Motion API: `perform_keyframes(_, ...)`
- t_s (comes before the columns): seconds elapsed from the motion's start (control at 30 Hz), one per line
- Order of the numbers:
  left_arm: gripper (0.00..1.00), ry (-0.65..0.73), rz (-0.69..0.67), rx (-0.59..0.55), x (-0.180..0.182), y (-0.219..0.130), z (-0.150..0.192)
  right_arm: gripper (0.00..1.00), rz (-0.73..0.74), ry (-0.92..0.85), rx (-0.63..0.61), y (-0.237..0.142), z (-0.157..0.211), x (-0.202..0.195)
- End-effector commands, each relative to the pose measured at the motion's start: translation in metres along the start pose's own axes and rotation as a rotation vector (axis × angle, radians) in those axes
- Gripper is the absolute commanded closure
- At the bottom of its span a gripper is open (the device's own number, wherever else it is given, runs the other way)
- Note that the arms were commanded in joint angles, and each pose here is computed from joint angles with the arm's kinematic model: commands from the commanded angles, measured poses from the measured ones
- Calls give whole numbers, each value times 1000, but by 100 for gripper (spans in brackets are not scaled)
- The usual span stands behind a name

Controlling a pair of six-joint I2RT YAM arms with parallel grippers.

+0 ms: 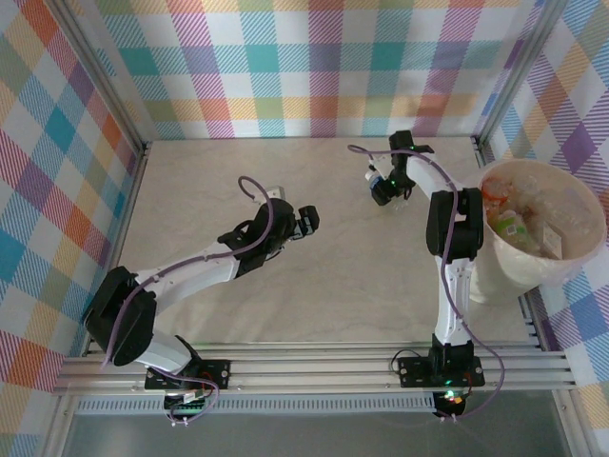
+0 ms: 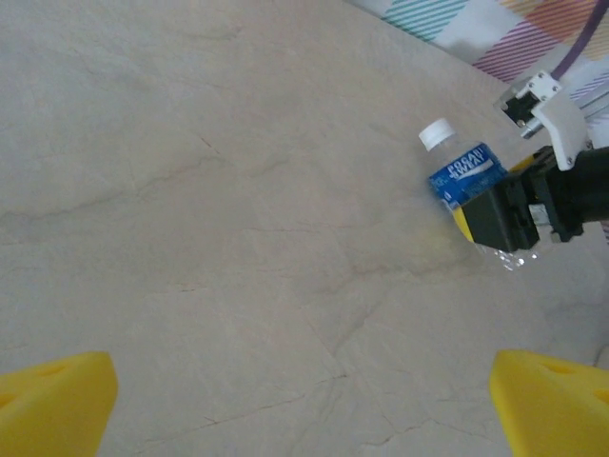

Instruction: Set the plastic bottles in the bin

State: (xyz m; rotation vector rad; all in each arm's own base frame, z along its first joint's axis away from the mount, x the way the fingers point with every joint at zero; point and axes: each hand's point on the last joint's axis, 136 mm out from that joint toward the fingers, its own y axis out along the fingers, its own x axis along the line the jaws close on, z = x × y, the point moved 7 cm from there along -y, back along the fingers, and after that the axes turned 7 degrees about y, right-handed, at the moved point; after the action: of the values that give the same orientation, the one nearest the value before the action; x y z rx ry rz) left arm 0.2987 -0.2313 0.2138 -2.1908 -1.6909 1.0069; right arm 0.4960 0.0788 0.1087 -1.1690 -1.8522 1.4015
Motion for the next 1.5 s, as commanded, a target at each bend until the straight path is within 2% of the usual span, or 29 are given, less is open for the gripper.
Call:
perform_keyframes(0.0,0,41,70,-4,-6,-10,-7,44,-27,45,-81,-15,-7,8)
perform_keyframes(0.13,0,118,200,9,-23,-20,-13,50,-38,83,-221,-70,-16,19)
perform_keyframes(0.3,0,225,444,-2,-53,-45,-27,51,-93,116,-457,-176,-13,46)
perform_keyframes(0.43,0,269,642,-35,-76,-71,-41,51,-98,163,-587,-248,9,59)
perform_keyframes(0.57,0,268,722,-80,-85,-87,-52,52,42,233,-683,-312,49,58)
perform_keyframes(0.67,0,234,695,-95,-84,-86,-56,52,259,303,-675,-344,81,44)
perform_keyframes(0.8,0,168,614,-96,-77,-75,-56,52,649,410,-573,-370,127,15)
perform_keyframes(0.9,0,122,520,-97,-68,-65,-55,52,810,484,-512,-384,160,-1)
perform_keyframes(1.07,0,85,373,-96,-52,-58,-55,51,915,595,-480,-394,207,-19)
perform_keyframes(1.17,0,53,221,-106,-35,-53,-54,50,920,629,-420,-389,226,-26)
perform_keyframes(1.33,0,45,83,-147,-16,-57,-54,44,873,651,-395,-379,236,-28)
perform_keyframes(1.47,0,64,-32,-164,1,-61,-56,31,827,667,-357,-373,233,-30)
